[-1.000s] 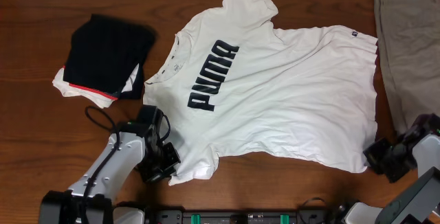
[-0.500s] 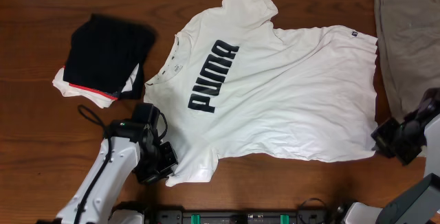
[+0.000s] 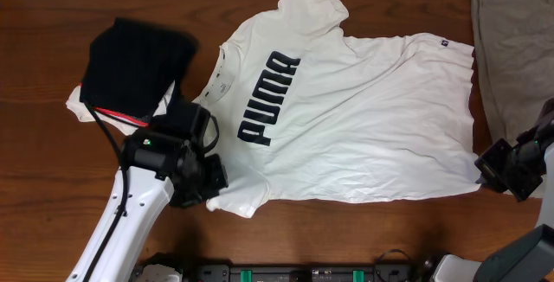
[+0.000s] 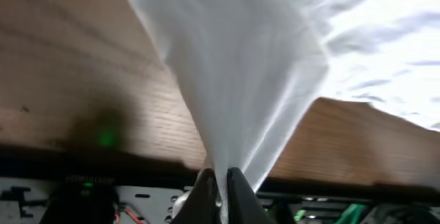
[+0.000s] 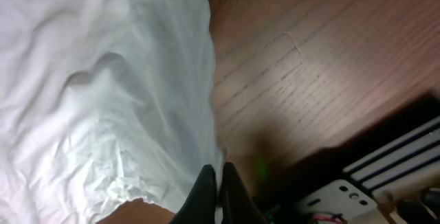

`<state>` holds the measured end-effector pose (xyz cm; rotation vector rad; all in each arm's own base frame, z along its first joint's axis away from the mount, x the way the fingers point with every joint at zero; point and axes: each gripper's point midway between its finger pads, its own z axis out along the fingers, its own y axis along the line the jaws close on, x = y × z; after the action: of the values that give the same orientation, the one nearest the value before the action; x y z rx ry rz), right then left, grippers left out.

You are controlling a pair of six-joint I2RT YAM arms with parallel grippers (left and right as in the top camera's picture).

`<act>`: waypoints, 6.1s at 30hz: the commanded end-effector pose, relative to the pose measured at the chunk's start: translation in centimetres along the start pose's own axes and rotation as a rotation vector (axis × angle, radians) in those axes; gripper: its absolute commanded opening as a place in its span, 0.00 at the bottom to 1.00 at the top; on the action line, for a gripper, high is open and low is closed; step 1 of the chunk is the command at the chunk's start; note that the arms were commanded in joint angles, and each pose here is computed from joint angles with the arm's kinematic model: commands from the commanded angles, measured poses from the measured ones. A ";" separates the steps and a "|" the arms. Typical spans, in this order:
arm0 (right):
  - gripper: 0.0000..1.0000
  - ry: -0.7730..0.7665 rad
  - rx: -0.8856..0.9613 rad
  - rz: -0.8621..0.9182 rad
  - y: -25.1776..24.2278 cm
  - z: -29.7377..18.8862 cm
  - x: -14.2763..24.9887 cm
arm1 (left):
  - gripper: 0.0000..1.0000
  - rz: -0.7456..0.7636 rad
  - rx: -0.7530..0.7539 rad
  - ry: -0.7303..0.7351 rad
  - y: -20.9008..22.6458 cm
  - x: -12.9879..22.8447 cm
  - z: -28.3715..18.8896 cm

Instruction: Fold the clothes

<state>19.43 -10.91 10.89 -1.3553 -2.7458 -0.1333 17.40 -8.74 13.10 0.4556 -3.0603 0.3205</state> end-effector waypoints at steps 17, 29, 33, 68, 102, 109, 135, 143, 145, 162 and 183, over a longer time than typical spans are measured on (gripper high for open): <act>0.01 -0.238 -0.121 -0.031 3.2 -5.1 -5.3 | 0.06 0.058 -0.058 -0.203 -5.6 -10.5 -4.8; 0.01 -0.409 -0.219 -0.040 6.1 -5.8 -10.5 | 0.06 0.132 -0.047 -0.317 -10.6 -18.8 -5.3; 0.01 -0.414 -0.225 -0.076 7.9 -4.5 -11.9 | 0.06 0.174 -0.019 -0.383 -11.8 -20.7 -5.3; 0.01 -0.534 -0.233 -0.351 16.1 2.4 -18.0 | 0.06 0.144 -0.162 -0.468 -10.6 -30.2 5.0; 0.01 -0.204 -0.107 -0.411 11.5 7.3 -8.8 | 0.06 0.049 -0.144 -0.171 -6.8 -20.0 4.5; 0.01 -0.241 -0.115 -0.449 11.5 8.6 -9.1 | 0.06 0.049 -0.148 -0.171 -5.7 -19.7 7.7; 0.01 -0.339 0.108 -0.370 7.4 9.7 -11.9 | 0.06 -0.070 -0.210 -0.198 -0.7 -20.4 10.5; 0.01 -0.325 0.166 -0.363 6.4 10.6 -12.1 | 0.06 -0.072 -0.225 -0.170 -0.4 -20.4 12.0; 0.01 -0.329 0.183 -0.360 6.1 10.7 -12.3 | 0.06 -0.073 -0.235 -0.152 -0.1 -20.2 12.7; 0.01 -0.465 0.224 -0.156 2.6 9.2 -16.5 | 0.06 -0.094 -0.313 -0.117 2.1 -19.9 13.8; 0.01 -0.406 -0.231 -0.514 13.5 4.2 -11.5 | 0.06 -0.069 -0.181 -0.265 -1.0 -20.1 4.8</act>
<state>35.43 -13.77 4.27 -0.9142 -3.3747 -0.1364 36.58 -4.88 6.63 0.6285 -3.2595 -0.0331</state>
